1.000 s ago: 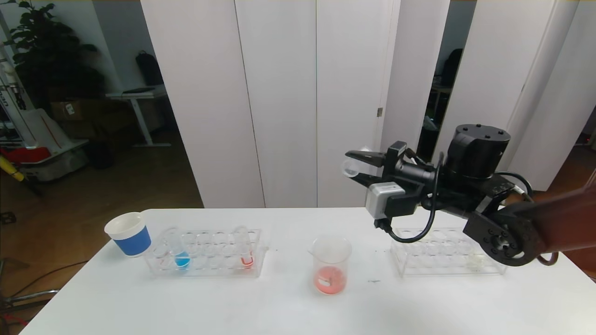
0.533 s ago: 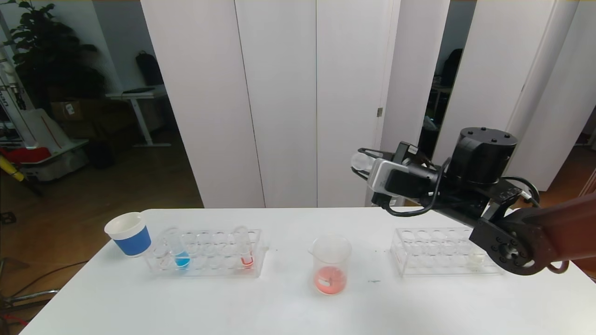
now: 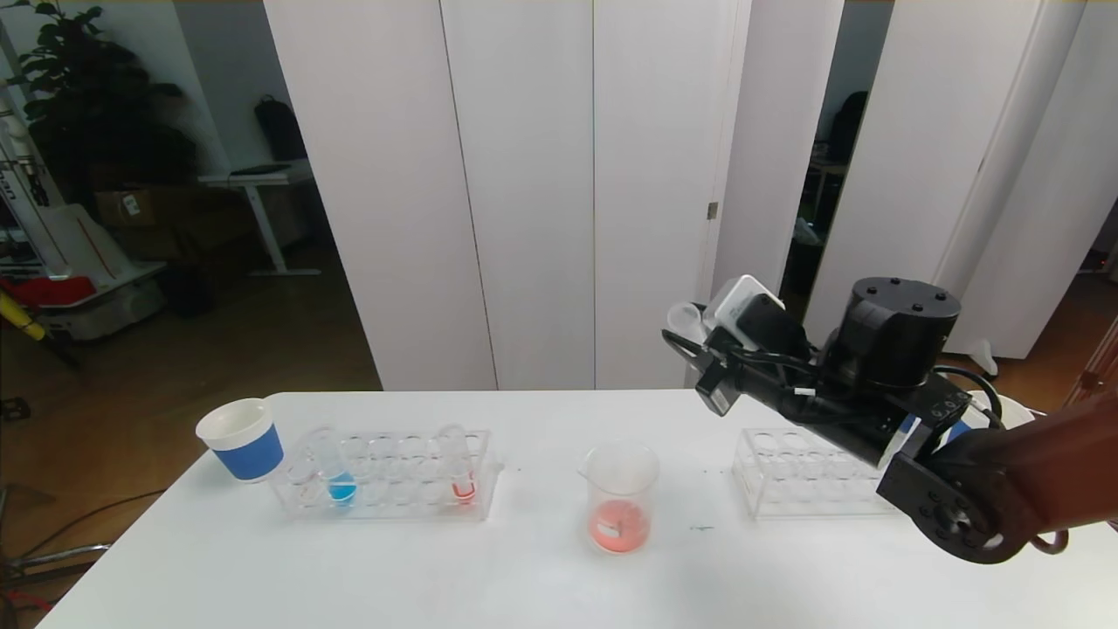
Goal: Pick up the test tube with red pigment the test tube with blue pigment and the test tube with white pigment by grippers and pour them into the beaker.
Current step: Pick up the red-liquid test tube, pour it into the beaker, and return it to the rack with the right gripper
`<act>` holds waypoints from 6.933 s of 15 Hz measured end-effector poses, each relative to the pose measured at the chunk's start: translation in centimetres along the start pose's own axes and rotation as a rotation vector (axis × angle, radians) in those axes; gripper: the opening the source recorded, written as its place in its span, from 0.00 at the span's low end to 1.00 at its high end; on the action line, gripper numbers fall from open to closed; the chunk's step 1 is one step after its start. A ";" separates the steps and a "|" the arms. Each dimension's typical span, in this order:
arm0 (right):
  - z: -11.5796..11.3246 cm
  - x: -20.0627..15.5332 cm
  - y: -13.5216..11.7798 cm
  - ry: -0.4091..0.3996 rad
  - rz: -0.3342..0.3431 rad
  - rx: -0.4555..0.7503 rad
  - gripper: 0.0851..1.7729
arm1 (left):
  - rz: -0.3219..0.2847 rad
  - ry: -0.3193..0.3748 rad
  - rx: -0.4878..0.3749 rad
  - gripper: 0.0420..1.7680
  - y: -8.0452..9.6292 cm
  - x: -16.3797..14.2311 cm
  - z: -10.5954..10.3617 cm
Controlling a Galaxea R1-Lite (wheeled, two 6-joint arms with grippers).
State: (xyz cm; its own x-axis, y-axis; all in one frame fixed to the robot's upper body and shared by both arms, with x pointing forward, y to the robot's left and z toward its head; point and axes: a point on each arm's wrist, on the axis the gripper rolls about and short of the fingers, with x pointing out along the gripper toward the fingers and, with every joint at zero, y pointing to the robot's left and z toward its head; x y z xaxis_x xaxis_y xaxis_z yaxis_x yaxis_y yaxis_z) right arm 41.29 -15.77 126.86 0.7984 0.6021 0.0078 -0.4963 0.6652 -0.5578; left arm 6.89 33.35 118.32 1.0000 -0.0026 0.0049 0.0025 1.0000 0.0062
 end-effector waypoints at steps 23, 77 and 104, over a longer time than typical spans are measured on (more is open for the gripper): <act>-0.8 -1.0 0.0 0.115 -0.384 0.585 0.29 | 0.000 0.000 0.000 0.99 0.0 0.0 0.0; -20.0 -16.1 -15.0 0.456 -1.126 0.603 0.29 | 0.000 0.000 0.000 0.99 0.0 0.0 0.0; -15.5 -17.0 -16.5 0.405 -1.046 0.577 0.99 | 0.000 0.000 0.000 0.99 0.0 0.0 0.0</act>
State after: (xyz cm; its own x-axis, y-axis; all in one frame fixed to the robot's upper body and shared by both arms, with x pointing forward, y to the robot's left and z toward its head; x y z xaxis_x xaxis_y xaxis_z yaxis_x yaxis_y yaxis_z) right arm 41.23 -43.82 123.02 0.8946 -0.4385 -0.0858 0.4405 0.8978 0.0050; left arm 6.89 33.35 118.31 1.0000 -0.0021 0.0045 0.0021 1.0000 0.0057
